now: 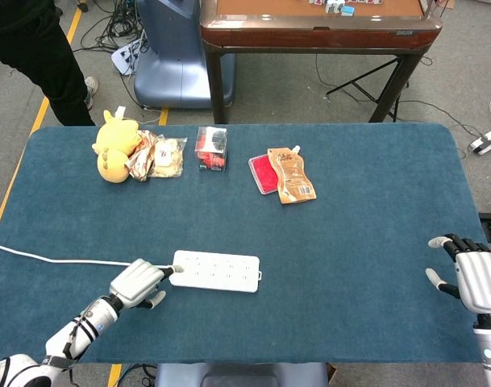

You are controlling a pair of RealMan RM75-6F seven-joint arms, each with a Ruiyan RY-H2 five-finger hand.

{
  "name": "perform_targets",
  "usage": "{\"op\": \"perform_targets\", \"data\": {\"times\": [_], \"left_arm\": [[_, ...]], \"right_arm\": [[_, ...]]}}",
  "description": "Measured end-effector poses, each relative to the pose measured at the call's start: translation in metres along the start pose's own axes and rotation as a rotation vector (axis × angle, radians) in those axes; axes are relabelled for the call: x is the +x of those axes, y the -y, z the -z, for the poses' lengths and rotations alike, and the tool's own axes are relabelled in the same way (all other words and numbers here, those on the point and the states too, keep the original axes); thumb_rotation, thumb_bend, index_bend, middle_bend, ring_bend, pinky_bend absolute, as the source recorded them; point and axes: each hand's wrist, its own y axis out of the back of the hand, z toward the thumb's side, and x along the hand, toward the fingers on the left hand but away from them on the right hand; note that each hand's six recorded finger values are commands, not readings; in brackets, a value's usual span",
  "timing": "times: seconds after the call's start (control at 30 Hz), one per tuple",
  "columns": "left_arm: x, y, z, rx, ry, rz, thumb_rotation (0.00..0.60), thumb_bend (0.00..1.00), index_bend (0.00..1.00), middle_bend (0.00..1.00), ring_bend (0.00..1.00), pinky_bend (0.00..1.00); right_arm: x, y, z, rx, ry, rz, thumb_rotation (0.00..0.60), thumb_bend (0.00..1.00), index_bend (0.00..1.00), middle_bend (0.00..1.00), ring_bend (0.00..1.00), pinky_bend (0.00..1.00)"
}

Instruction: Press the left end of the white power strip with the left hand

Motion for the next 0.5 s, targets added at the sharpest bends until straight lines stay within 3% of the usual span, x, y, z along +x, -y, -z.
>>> {"op": "perform_targets", "data": {"times": [0.5], "left_arm": [[0.0085, 0.0065, 0.0009, 0.013, -0.043, 0.062, 0.600, 0.59, 0.17, 1.00, 0.78, 0.92]], "right_arm": [[-0.0007, 0.0043, -0.0005, -0.003, 0.000, -0.008, 0.600, 0.16, 0.40, 0.39, 0.41, 0.50]]}}
